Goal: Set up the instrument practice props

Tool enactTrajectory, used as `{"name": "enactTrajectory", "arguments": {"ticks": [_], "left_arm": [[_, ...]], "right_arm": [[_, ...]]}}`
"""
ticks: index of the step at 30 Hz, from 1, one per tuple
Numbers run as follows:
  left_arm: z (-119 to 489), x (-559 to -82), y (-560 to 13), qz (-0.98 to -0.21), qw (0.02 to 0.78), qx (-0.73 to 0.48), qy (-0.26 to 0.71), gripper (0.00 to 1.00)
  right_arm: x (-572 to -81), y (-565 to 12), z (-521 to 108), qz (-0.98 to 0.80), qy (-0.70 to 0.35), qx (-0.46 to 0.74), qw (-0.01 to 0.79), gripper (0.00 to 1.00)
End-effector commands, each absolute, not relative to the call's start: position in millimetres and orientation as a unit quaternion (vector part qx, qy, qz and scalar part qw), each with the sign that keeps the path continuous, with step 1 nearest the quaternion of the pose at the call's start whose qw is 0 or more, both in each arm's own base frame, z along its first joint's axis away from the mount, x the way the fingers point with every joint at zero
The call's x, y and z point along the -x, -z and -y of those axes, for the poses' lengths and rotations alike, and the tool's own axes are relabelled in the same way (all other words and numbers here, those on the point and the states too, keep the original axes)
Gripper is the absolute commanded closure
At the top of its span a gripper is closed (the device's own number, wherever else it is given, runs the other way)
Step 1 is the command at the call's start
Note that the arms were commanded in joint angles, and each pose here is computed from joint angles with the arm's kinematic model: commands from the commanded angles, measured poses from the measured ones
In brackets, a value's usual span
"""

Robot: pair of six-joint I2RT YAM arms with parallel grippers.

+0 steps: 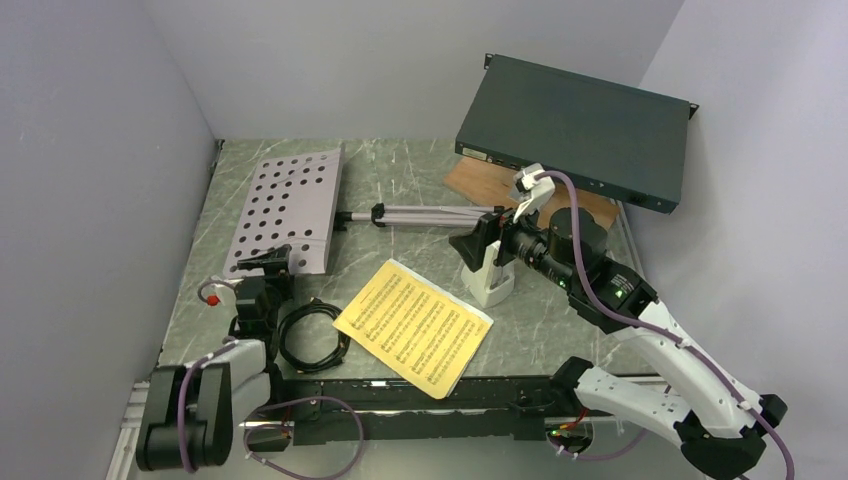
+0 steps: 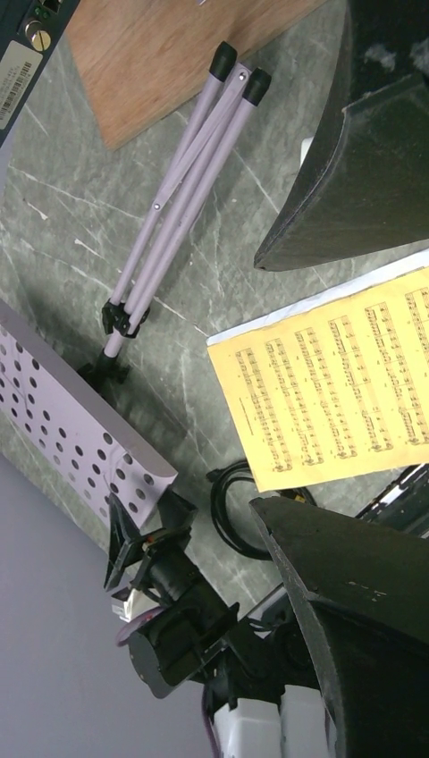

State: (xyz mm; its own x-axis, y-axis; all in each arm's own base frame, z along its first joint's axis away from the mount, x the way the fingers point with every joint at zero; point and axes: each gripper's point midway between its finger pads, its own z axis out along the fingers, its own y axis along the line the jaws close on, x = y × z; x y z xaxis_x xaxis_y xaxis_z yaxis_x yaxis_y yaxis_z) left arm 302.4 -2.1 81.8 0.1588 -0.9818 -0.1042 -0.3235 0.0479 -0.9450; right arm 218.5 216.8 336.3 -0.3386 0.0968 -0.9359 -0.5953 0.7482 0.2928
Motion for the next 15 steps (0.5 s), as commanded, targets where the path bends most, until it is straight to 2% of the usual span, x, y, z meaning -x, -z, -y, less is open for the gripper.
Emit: {"name": "enactTrajectory", "arguments": {"ticks": [1, 8, 15], "left_arm": [[-4, -318, -120, -0.499, 0.53, 0.566, 0.388, 0.16], [-5, -332, -121, -0.495, 0.523, 0.573, 0.391, 0.31], [-8, -337, -114, -0.496, 0.528, 0.574, 0.382, 0.38]], "right_arm": [[-219, -350, -220, -0.739, -0.331, 0.159, 0.565, 0.0], [-217, -354, -214, -0.737, -0.327, 0.153, 0.571, 0.0], [-215, -358, -209, -0.731, -0.327, 0.145, 0.581, 0.0]]}}
